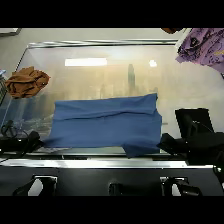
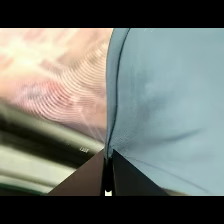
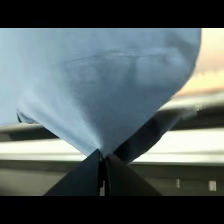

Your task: Fold the clothes and pants, and hang the long-sleeved shirts on hangers.

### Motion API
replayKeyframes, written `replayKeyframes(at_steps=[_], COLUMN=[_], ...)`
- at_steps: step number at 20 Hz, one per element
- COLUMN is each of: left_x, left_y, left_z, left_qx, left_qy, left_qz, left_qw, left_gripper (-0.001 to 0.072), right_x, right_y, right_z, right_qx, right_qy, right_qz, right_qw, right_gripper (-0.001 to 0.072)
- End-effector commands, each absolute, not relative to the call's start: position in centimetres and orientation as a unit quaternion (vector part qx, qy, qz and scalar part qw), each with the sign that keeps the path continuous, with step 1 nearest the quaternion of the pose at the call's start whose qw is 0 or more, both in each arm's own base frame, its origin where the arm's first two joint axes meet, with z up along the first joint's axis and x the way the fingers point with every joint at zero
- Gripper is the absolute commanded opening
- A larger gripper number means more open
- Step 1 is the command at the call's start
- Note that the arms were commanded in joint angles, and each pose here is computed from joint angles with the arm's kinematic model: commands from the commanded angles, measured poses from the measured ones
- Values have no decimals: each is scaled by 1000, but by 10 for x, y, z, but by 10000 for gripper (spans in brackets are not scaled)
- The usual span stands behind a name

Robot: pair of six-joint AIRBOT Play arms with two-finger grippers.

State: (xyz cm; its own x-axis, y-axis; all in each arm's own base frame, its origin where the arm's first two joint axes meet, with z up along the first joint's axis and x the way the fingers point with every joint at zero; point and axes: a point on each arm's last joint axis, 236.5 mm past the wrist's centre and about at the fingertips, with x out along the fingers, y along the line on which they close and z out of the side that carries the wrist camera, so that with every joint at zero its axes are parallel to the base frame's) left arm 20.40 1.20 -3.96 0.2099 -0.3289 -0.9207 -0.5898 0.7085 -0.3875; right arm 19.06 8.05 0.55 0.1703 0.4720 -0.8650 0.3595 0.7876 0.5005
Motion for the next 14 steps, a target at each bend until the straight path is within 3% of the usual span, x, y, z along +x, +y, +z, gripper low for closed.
replayKeyframes(at_steps=[1,5,14], left_x=[191,208,315], left_y=[17,21,26], left_z=[-18,-16,-22], left_qx=[-353,-335,-281], left_qy=[597,573,521], left_qz=[122,111,79], left_qw=[710,740,802], left_gripper=[12,12,12], right_x=[166,202,334], right_y=[80,74,60], right_z=[34,48,9], right_qx=[301,296,305], right_qy=[650,619,609], right_qz=[42,51,82], right_qw=[696,726,727], right_gripper=[26,26,27])
